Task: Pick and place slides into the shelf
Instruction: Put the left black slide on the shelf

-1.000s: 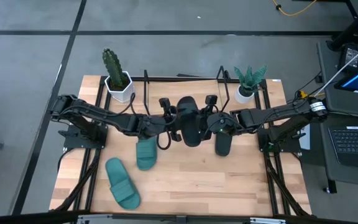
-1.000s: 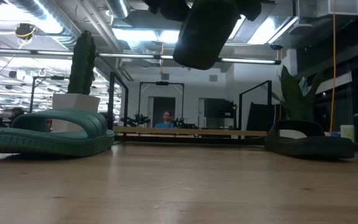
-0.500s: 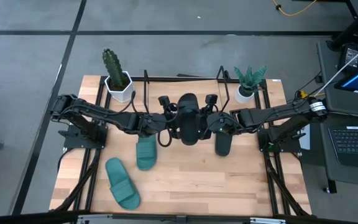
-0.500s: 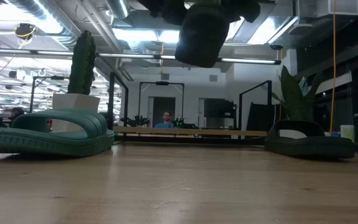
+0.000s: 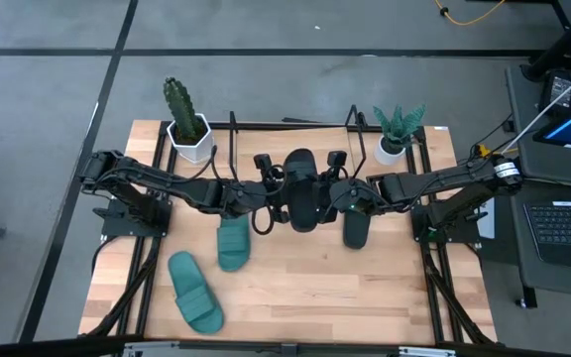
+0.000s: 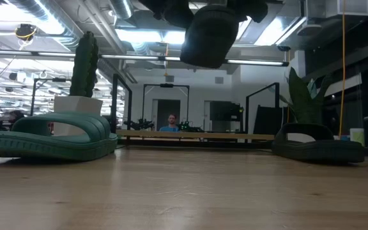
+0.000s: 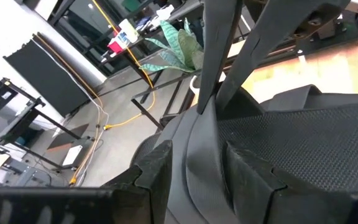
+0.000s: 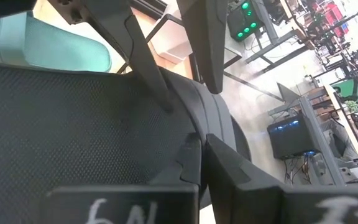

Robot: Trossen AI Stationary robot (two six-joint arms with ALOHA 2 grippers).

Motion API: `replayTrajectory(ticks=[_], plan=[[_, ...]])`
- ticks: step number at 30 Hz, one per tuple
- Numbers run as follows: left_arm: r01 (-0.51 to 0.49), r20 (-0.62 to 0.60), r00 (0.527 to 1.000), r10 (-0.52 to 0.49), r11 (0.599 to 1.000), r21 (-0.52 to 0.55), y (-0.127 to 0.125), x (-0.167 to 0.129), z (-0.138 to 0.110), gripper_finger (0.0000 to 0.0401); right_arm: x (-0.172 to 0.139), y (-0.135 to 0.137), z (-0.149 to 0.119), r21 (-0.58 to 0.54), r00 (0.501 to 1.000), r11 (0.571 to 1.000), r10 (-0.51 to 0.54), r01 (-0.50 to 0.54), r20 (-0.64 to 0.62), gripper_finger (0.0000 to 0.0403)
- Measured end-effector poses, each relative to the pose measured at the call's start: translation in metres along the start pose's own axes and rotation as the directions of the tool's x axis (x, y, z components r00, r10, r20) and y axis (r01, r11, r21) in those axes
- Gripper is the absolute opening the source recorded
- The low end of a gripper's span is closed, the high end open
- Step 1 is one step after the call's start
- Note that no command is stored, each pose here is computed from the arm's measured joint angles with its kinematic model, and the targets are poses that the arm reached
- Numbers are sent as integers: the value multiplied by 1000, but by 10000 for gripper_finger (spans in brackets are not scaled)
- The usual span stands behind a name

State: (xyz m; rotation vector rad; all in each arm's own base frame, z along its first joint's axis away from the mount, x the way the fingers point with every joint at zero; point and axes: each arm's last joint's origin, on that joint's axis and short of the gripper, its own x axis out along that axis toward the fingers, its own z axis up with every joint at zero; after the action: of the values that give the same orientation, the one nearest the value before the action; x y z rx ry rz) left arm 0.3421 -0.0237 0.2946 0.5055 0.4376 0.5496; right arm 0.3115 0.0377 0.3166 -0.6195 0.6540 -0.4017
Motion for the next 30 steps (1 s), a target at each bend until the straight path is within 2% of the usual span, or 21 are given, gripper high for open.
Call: replayTrajectory(ticks=[4,12,20,23,27,30], plan=[[-14,-5,1000,14,1000,0,0,0,0,110,0,0,0,1,1000,1000,0,0,0,11],[-39,-14,999,39,999,-1,1,0,0,12,0,-1,1,10,1000,1000,-9,9,9,11],[-53,-19,998,53,999,4,1,-1,0,5,0,-1,2,12,1000,1000,-7,7,14,14],[-67,-31,997,67,998,10,1,0,-1,3,0,-1,2,14,1000,1000,-2,1,23,47],[-162,-78,984,163,987,22,5,0,-4,2,-2,1,3,8,999,1000,12,-12,31,105],[-193,-113,973,199,979,58,4,-1,-8,2,-5,4,4,-26,999,1000,11,-11,34,141]])
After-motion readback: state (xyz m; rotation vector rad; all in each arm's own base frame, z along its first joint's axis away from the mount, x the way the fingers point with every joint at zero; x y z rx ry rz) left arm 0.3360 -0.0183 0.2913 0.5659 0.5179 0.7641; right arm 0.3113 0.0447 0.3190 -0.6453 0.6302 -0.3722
